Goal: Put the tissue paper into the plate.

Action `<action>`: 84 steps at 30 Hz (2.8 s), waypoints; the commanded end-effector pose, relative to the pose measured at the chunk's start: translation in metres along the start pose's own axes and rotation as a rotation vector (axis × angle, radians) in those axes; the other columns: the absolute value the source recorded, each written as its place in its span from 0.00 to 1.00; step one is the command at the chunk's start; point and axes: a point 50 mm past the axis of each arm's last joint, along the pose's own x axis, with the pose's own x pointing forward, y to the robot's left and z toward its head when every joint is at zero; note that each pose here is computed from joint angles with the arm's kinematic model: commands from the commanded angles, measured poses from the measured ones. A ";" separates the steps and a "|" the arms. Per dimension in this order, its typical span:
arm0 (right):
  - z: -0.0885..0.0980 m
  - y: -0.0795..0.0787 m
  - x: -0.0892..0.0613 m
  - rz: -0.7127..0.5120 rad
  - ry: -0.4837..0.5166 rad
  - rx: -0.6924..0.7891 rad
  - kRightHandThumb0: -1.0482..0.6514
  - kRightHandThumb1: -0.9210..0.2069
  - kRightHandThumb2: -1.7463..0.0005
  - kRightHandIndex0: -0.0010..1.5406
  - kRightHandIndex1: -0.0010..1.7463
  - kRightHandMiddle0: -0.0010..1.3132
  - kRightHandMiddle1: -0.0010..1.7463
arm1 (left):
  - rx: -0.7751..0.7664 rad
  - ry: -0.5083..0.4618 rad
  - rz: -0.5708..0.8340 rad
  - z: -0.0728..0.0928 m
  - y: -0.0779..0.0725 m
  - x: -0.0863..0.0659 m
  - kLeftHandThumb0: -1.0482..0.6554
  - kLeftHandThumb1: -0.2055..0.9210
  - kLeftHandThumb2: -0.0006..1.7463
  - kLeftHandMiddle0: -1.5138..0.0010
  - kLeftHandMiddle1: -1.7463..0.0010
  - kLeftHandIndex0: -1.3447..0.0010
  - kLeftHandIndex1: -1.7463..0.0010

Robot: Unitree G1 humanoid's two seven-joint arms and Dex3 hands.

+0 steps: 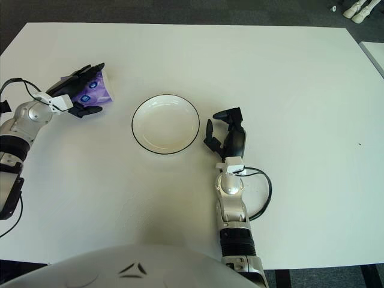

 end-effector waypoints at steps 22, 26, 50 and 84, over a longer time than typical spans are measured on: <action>-0.020 -0.009 -0.018 -0.037 0.104 -0.013 0.38 0.32 0.42 0.41 0.79 0.32 1.00 | -0.031 0.162 -0.159 -0.020 -0.079 -0.007 0.15 0.45 0.55 1.00 0.33 1.00 0.38; -0.020 -0.009 -0.018 -0.034 0.099 -0.008 0.38 0.32 0.42 0.41 0.79 0.32 1.00 | 0.029 0.150 -0.138 -0.018 -0.078 -0.004 0.17 0.38 0.60 1.00 0.11 1.00 0.14; -0.019 -0.009 -0.018 -0.026 0.072 -0.002 0.38 0.32 0.41 0.42 0.79 0.32 1.00 | -0.034 0.169 0.000 -0.016 -0.081 -0.002 0.39 0.29 0.70 0.41 0.00 0.65 0.00; -0.019 -0.012 -0.018 -0.028 0.058 0.007 0.38 0.31 0.42 0.45 0.80 0.32 1.00 | -0.600 0.352 0.322 -0.015 -0.107 -0.002 0.31 0.34 0.85 0.15 0.00 0.47 0.00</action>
